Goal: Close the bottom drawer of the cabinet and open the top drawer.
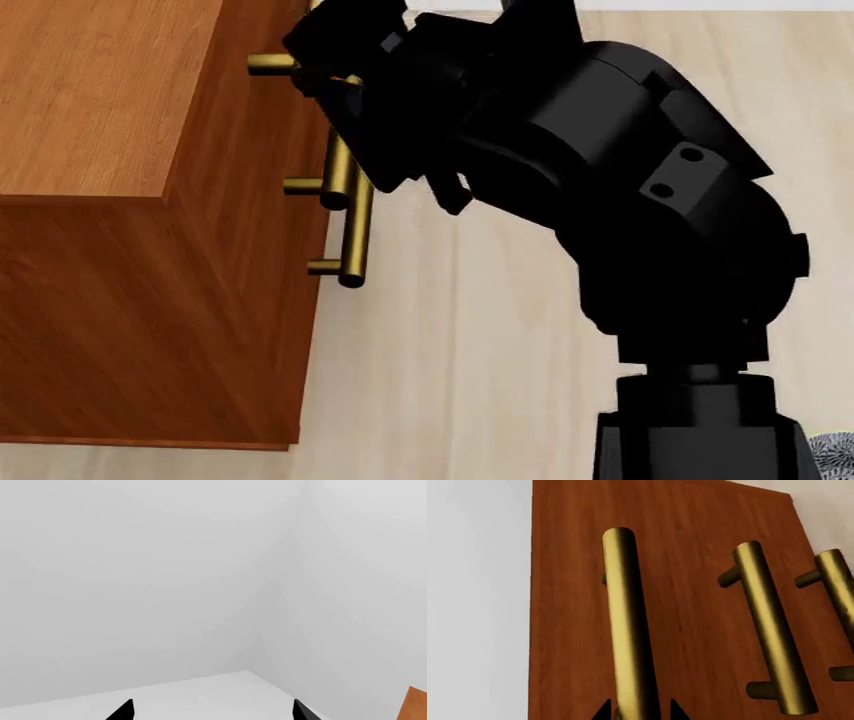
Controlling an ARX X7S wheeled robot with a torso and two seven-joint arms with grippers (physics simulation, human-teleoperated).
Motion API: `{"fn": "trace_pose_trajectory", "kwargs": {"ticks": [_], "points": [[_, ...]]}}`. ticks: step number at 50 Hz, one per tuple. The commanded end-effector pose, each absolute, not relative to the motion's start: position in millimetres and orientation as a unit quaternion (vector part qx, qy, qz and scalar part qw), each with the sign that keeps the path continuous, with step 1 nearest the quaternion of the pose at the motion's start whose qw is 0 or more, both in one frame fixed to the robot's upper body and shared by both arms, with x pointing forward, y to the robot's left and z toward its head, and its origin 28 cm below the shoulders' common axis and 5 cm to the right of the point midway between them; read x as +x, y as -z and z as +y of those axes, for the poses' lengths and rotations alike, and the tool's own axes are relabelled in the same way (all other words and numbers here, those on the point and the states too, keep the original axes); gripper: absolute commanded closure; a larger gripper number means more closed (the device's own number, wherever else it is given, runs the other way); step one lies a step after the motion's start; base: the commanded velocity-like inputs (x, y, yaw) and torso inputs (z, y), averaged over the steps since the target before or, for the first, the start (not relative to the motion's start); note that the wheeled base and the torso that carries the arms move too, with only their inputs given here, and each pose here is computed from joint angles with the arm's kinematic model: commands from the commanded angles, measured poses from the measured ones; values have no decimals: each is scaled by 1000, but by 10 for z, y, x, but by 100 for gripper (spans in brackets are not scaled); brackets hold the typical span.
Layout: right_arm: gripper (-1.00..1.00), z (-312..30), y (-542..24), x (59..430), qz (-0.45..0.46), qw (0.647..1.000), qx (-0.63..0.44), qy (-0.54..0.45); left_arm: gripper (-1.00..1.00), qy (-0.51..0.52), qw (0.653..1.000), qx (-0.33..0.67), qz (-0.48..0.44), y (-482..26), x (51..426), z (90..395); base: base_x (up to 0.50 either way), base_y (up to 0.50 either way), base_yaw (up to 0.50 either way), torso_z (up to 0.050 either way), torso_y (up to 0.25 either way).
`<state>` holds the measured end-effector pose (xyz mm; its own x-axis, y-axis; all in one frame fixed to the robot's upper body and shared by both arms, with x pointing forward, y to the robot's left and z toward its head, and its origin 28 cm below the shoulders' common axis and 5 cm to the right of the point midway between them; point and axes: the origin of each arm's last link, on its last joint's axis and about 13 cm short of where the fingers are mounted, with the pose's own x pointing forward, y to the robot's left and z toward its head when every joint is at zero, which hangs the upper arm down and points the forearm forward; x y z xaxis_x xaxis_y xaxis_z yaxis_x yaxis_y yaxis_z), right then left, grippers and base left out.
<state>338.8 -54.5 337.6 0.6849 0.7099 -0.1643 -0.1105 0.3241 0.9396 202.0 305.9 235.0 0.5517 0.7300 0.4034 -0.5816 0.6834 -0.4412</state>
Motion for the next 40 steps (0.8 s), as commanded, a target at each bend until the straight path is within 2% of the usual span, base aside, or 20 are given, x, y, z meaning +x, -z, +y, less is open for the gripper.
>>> {"fn": "trace_pose_trajectory", "kwargs": {"ticks": [1, 29, 40], "points": [[100, -493, -3435, 3375, 286, 754, 515, -289, -100, -376, 872, -128, -287, -2348, 2024, 3059, 0, 0, 0, 0, 0], [100, -666, -3478, 3191, 268, 763, 531, -253, -100, -377, 871, -129, -288, -2350, 2019, 3060, 0, 0, 0, 1, 3], [100, -762, -3512, 3090, 262, 755, 554, -235, -100, -376, 872, -127, -287, -2353, 2024, 3056, 0, 0, 0, 1, 4]]}}
